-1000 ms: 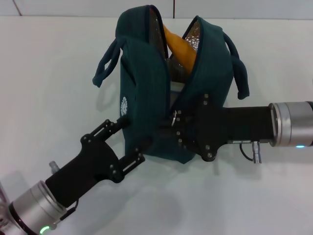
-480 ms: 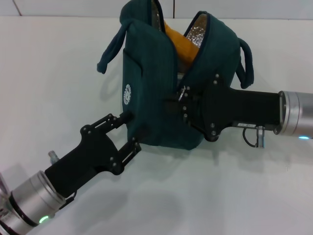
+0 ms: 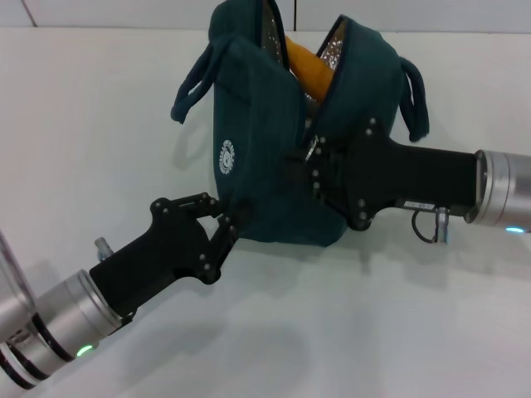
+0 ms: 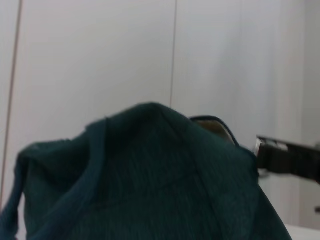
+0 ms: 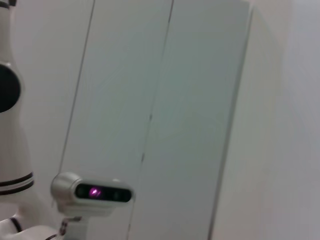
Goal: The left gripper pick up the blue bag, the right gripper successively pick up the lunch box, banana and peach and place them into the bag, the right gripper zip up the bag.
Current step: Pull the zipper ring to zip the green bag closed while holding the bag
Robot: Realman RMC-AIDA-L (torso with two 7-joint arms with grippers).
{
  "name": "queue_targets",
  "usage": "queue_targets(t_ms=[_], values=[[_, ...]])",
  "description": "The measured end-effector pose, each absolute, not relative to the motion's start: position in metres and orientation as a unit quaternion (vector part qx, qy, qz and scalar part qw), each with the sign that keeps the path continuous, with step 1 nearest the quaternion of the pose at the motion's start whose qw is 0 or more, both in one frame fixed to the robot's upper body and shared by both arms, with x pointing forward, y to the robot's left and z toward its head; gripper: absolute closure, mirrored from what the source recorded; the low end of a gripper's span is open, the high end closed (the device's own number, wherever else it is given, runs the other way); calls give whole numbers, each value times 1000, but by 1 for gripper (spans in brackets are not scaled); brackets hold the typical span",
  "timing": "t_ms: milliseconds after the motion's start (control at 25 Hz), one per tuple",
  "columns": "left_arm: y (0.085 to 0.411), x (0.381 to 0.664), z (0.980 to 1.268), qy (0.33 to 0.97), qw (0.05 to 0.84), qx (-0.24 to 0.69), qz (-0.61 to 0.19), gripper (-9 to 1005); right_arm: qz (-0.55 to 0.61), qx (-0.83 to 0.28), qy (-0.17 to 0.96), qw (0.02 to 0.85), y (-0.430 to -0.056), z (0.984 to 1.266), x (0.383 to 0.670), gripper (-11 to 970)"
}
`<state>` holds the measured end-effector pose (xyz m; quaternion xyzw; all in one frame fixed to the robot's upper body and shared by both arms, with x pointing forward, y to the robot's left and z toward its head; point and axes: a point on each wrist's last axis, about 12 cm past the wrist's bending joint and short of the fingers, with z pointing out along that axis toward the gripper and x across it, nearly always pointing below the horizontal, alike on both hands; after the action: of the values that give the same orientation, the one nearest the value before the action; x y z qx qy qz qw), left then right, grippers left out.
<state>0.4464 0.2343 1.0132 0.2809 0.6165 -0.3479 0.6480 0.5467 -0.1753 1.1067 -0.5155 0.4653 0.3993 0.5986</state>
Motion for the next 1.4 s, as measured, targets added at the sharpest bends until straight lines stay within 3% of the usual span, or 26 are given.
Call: queue_targets(t_ms=[80,440,1080,1400], values=[[233,448,1012,619,643,289,-346,857,398,-507,466,606,-176,1108,548,921],[231,457,1008,634,623,316,-332,937,375,-487,476,629,-178,1109,555,920],[224,472,1001,660,592,349,-303,903,368,-413,490,673,-183,1116,567,921],[220,472,1013,625,622,335,-332,887,353,-378,510,687,-189,1116,575,921]])
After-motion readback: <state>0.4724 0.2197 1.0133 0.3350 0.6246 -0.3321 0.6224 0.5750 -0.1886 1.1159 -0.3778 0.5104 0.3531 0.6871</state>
